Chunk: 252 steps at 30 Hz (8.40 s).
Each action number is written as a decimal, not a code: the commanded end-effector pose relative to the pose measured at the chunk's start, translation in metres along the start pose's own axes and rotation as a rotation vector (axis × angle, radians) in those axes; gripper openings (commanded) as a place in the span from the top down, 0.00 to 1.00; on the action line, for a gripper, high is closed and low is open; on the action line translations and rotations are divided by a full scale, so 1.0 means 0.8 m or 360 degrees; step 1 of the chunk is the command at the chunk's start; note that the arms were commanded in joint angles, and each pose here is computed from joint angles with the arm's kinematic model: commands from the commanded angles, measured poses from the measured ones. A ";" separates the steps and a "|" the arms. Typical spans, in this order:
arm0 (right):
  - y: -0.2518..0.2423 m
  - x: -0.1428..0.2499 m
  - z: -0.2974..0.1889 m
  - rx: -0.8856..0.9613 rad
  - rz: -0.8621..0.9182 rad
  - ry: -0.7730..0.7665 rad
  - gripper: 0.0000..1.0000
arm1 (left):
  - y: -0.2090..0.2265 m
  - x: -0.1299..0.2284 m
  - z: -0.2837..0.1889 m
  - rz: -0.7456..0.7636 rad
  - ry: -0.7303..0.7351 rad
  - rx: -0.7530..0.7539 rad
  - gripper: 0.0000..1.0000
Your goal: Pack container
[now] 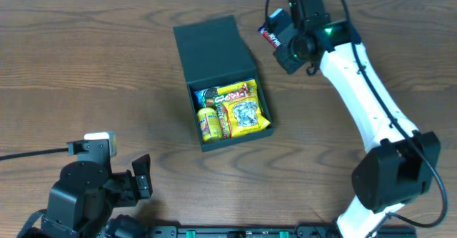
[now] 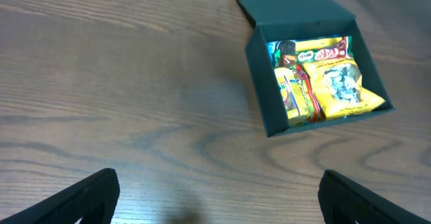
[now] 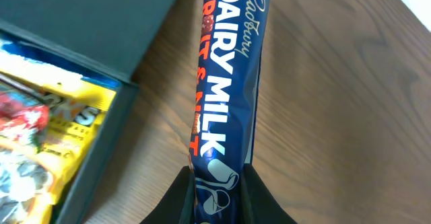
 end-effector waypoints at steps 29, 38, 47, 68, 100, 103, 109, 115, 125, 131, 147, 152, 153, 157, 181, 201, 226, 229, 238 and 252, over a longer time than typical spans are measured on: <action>0.127 -0.032 0.018 -0.0789 -0.0817 -0.0343 0.45 | 0.000 0.000 -0.001 0.0030 -0.0002 0.0003 0.05; 0.104 -0.039 0.039 -0.0724 -0.0220 -0.0237 0.44 | 0.001 0.001 -0.001 0.0030 0.0002 0.0003 0.05; 0.116 -0.024 0.053 -0.0619 -0.0583 -0.0114 0.38 | 0.000 0.001 -0.001 0.0030 0.0001 0.0003 0.05; 0.126 -0.005 0.097 -0.0698 -0.0591 0.0017 0.79 | 0.000 0.001 -0.001 0.0028 0.0002 0.0008 0.05; 0.198 -0.034 -0.005 -0.1202 -0.1186 -0.0377 0.87 | 0.000 0.001 -0.001 0.0030 0.0001 0.0008 0.05; 0.210 -0.041 -0.006 -0.1183 -0.1338 -0.0456 0.92 | 0.000 0.001 -0.001 0.0030 0.0001 0.0007 0.05; 0.195 -0.072 0.007 -0.0958 -0.1432 -0.0614 0.91 | 0.000 0.000 -0.001 0.0029 -0.0002 0.0010 0.05; 0.185 -0.082 0.014 -0.0882 -0.1441 -0.0661 0.85 | 0.000 0.000 -0.001 0.0028 -0.0004 0.0010 0.05; 0.166 -0.096 0.047 -0.0682 -0.1298 -0.0566 0.41 | 0.000 0.000 -0.001 0.0028 -0.0004 0.0010 0.05; 0.135 -0.101 0.032 -0.0530 -0.0909 -0.0466 0.47 | 0.000 0.000 -0.001 0.0030 -0.0003 0.0009 0.05; 0.050 0.015 0.034 -0.0606 0.0135 0.0230 0.57 | 0.002 0.006 -0.001 0.0035 0.0037 0.0002 0.05; 0.064 0.010 0.036 -0.0597 0.0150 0.0255 0.57 | -0.002 0.008 -0.001 0.0033 0.0057 0.0040 0.05; 0.066 0.010 0.037 -0.0583 0.0167 0.0264 0.57 | -0.002 0.008 -0.001 0.0033 0.0057 0.0040 0.05; 0.074 0.009 0.049 -0.0502 0.0237 0.0310 0.60 | -0.002 0.008 -0.001 0.0034 0.0056 0.0041 0.05; 0.104 0.060 0.106 -0.0428 0.0563 0.0500 0.99 | -0.002 0.008 -0.001 0.0034 0.0054 0.0042 0.05; 0.098 0.076 0.103 -0.0171 0.1328 0.0691 0.99 | -0.002 0.008 -0.001 0.0034 0.0058 0.0041 0.05; 0.086 0.089 0.100 -0.0100 0.0905 0.0719 0.99 | -0.002 0.008 -0.001 0.0034 0.0057 0.0041 0.05; 0.086 0.089 0.100 -0.0103 0.0901 0.0720 0.99 | -0.002 0.008 -0.001 0.0034 0.0057 0.0040 0.05; 0.091 0.076 0.085 -0.0252 0.0948 0.0695 0.67 | -0.002 0.008 -0.001 0.0034 0.0056 0.0041 0.05; 0.049 0.006 -0.114 -0.0278 0.0878 -0.0005 0.77 | -0.023 -0.010 -0.003 0.0007 -0.0038 0.0215 0.03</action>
Point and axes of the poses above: each gripper's point midway between its finger pads, its own z axis out along the fingers, its own y axis along the line the jaws close on, x = y × z, the point moved 5 cm from there along -z, back along the fingers, and after that the axes turned 3 degrees about -z, right-handed, at the moved point
